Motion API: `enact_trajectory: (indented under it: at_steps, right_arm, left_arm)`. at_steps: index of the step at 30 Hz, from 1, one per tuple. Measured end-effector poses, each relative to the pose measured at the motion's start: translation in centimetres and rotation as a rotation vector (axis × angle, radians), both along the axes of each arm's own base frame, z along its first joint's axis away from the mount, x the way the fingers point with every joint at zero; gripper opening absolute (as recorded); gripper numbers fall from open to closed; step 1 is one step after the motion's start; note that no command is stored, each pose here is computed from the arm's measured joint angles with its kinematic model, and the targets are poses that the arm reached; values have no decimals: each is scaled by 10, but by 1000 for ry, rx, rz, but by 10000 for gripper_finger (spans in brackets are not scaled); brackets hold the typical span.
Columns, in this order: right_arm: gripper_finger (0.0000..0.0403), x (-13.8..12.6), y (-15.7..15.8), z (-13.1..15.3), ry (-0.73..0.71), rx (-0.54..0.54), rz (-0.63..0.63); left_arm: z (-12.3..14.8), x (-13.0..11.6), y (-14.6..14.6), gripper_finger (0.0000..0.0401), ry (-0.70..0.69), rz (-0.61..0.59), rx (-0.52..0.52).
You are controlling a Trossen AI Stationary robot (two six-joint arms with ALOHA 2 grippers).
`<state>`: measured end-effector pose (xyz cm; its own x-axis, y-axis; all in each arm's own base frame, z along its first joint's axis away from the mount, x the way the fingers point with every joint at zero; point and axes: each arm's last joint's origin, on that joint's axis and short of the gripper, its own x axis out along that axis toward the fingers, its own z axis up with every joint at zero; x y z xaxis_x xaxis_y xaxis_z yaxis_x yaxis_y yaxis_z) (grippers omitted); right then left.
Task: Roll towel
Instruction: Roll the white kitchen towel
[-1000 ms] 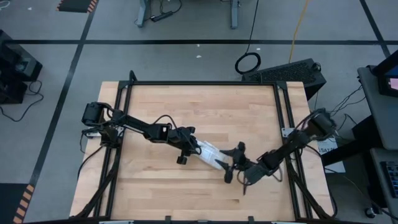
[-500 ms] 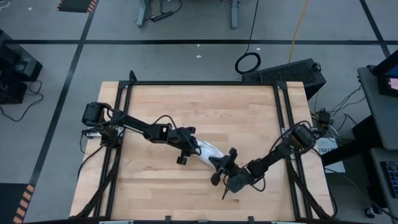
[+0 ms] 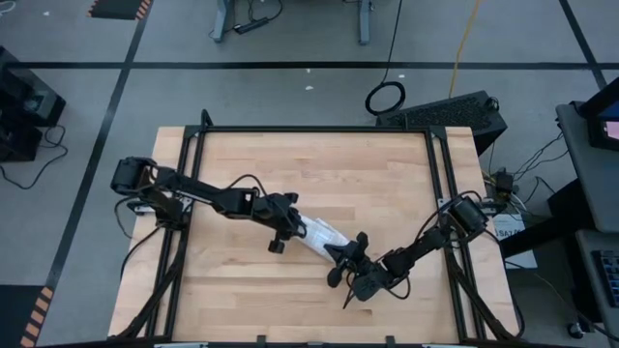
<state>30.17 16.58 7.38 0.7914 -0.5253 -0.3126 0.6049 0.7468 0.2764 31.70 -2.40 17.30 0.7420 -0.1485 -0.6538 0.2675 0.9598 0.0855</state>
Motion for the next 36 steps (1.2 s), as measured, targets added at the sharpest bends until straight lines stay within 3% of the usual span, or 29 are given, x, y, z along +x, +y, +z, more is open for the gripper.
enact_trajectory:
  at_steps: [8,14,20,24,28,31,36]
  right_arm:
    - [0,-1,0,-1,0,25,-4]
    - [0,-1,-1,-2,5,25,-1]
    - [0,-1,-1,0,17,0,7]
    - [2,-4,2,17,78,-107,83]
    - [26,-15,15,55,133,-285,202]
    - [63,-32,29,67,265,-453,386]
    - [154,-60,47,61,394,-583,498]
  left_arm:
    - [1,5,1,129,-45,35,23]
    - [-19,10,10,129,10,33,60]
    - [-33,15,27,129,34,68,-4]
    - [-33,15,30,129,44,82,-51]
    - [-34,14,31,129,53,84,-64]
    - [-34,14,31,129,57,85,-76]
    - [-35,14,30,129,60,92,-92]
